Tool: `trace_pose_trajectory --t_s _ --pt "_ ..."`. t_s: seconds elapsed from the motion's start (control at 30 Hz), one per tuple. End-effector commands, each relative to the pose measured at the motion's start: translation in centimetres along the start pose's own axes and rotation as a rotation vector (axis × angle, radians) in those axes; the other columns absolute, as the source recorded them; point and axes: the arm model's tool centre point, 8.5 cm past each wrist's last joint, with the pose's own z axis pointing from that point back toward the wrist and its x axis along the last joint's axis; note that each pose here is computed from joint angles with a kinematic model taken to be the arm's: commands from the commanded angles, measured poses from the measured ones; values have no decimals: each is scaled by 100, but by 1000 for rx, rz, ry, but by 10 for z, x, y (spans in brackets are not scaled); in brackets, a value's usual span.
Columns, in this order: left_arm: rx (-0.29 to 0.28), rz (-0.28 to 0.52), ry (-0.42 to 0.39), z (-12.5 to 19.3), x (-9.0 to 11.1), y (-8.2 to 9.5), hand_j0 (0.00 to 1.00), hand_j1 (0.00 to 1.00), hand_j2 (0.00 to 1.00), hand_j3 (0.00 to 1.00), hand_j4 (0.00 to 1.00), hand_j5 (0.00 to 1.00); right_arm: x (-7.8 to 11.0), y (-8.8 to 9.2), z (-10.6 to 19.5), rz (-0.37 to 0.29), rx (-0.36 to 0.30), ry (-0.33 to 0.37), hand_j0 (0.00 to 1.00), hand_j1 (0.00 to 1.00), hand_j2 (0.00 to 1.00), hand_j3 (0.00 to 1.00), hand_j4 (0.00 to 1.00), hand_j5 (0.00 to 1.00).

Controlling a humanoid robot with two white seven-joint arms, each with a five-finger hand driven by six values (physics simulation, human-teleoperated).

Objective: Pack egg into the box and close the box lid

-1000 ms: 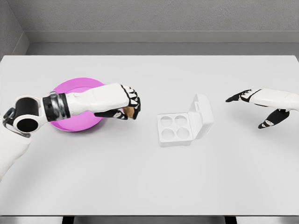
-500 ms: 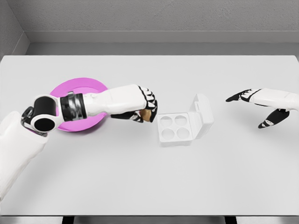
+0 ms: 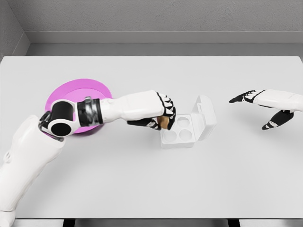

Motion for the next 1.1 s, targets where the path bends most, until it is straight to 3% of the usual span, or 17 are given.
trace_pose_trajectory --t_s 0.0,0.4,0.8,1.07 --pt "6 26 -25 -5 4 -3 34 34 34 34 34 34 0 -1 1 -5 -6 1 100 100 100 100 100 100" --pt "47 184 -80 -10 1 -16 33 33 33 33 33 33 0 -1 1 -5 -5 0 100 100 100 100 100 100" --pt "175 362 -166 -5 3 -10 31 31 31 31 31 31 0 -1 0 -5 -6 -1 100 100 100 100 100 100" --pt "185 409 -141 0 -8 -17 31 31 31 31 31 31 0 -1 0 -5 -6 -1 100 100 100 100 100 100"
